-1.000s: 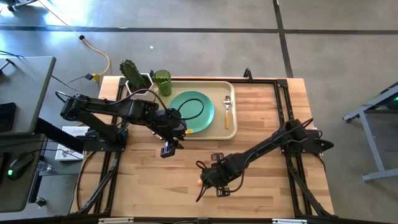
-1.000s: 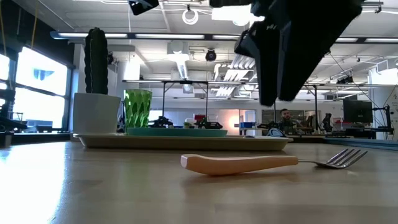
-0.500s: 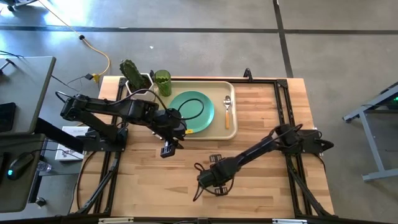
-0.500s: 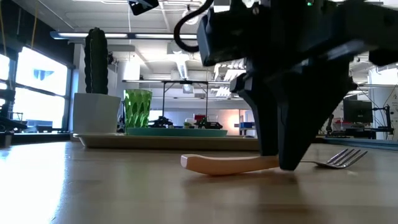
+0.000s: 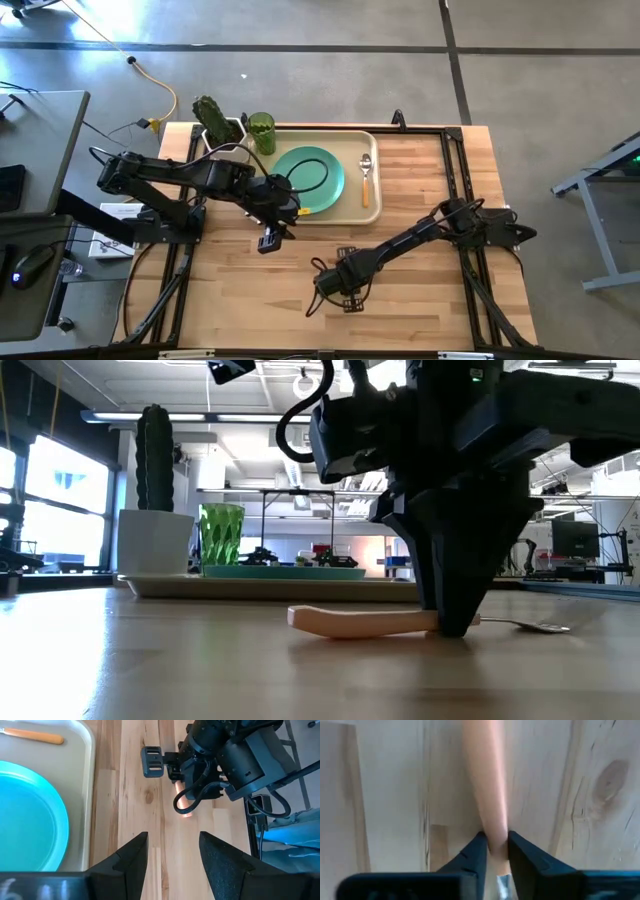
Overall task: Pick and place plate/cup/fork/spoon on tray
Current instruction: Put the light pink fork on the white serving tray
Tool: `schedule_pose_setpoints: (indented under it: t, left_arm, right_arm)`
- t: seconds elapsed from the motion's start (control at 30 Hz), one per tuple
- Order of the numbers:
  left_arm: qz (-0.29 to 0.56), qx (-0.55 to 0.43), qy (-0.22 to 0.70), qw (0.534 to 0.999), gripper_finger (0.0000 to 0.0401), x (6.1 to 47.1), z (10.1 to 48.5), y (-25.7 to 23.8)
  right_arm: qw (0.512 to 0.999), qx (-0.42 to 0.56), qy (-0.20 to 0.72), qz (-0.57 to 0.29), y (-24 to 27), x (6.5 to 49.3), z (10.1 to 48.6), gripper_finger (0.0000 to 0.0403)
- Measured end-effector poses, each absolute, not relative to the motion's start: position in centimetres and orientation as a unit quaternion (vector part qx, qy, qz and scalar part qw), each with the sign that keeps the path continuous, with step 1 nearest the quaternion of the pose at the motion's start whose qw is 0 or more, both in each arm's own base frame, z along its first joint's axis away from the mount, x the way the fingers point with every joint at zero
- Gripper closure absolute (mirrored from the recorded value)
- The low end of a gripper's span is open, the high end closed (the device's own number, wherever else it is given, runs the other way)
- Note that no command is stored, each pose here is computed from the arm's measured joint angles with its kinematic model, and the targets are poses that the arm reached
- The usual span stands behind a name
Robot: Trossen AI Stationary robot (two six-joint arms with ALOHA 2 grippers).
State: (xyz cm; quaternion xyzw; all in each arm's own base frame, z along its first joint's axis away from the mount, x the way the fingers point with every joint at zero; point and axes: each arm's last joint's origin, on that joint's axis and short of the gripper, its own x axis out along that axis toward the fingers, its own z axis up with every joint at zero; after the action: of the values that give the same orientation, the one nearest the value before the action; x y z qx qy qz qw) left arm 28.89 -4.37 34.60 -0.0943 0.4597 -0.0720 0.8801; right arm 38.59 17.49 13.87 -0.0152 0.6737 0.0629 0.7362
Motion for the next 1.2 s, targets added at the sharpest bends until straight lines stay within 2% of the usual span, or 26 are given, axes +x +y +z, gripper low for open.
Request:
schedule_pose_setpoints:
  t: [0.17, 0.47, 0.8, 1.1, 1.2]
  left_arm:
    - [-0.074, -0.091, 0.459, 0.88, 0.0235, 28.9, 34.6, -4.4]
    - [-0.071, -0.088, 0.458, 0.882, 0.0235, 28.9, 34.6, -4.4]
    - [-0.057, -0.052, 0.454, 0.888, 0.0235, 29.0, 34.6, -4.2]
    - [-0.056, -0.054, 0.454, 0.888, 0.0235, 29.0, 34.6, -4.2]
    - [-0.052, -0.062, 0.454, 0.887, 0.0235, 29.0, 34.6, -4.2]
  right_arm:
    - [0.734, -0.002, 0.677, 0.055, 17.3, 38.6, 13.8, 0.0386]
    - [0.739, -0.015, 0.673, 0.031, 17.4, 38.2, 14.5, 0.0386]
    - [0.668, -0.06, 0.742, 0.021, 16.4, 36.0, 15.4, 0.0386]
    - [0.637, -0.116, 0.759, 0.061, 16.1, 35.4, 15.6, 0.0385]
    - [0.643, -0.136, 0.752, 0.055, 15.8, 35.2, 16.5, 0.0385]
